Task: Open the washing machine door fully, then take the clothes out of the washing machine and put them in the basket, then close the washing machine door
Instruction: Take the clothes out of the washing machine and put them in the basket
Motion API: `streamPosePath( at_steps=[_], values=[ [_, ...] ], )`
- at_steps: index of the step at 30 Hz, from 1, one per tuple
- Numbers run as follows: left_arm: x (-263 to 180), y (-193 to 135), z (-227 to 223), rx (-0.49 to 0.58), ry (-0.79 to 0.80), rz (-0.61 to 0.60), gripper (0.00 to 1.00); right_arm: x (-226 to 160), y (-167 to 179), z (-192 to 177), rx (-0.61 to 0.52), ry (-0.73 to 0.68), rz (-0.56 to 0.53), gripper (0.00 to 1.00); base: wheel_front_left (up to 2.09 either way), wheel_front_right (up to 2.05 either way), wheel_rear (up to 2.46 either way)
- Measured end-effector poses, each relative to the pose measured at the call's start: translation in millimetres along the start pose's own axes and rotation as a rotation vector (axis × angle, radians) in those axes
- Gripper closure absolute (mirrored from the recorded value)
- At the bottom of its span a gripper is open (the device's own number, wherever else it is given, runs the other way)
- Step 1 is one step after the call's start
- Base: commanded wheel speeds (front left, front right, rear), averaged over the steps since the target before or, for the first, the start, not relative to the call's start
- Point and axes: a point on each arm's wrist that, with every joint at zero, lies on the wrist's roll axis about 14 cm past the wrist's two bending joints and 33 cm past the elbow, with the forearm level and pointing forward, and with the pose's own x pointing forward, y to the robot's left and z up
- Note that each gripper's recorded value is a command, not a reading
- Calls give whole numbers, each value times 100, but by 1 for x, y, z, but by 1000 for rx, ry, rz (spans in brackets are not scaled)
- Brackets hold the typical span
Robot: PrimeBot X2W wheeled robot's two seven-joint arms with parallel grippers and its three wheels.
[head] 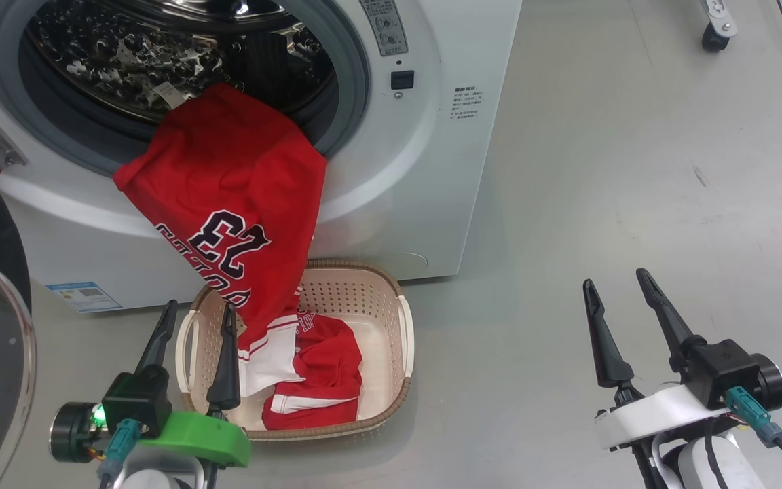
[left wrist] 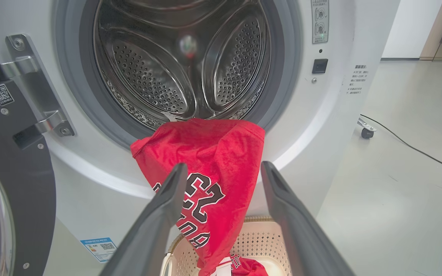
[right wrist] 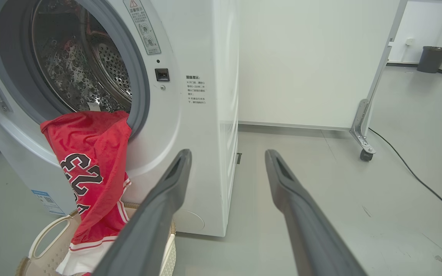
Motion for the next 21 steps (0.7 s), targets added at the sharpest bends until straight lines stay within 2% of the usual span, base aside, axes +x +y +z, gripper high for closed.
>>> streamPosePath(
  at_steps=[11,21],
  values=[
    [1,-4,-5,-5,16,-12,0,1,1,-1,5,2,3,0,0,0,0],
    [9,-3,-38,-11,149,-12,0,5,0,-7,12,17,-3,0,0,0,0]
  ],
)
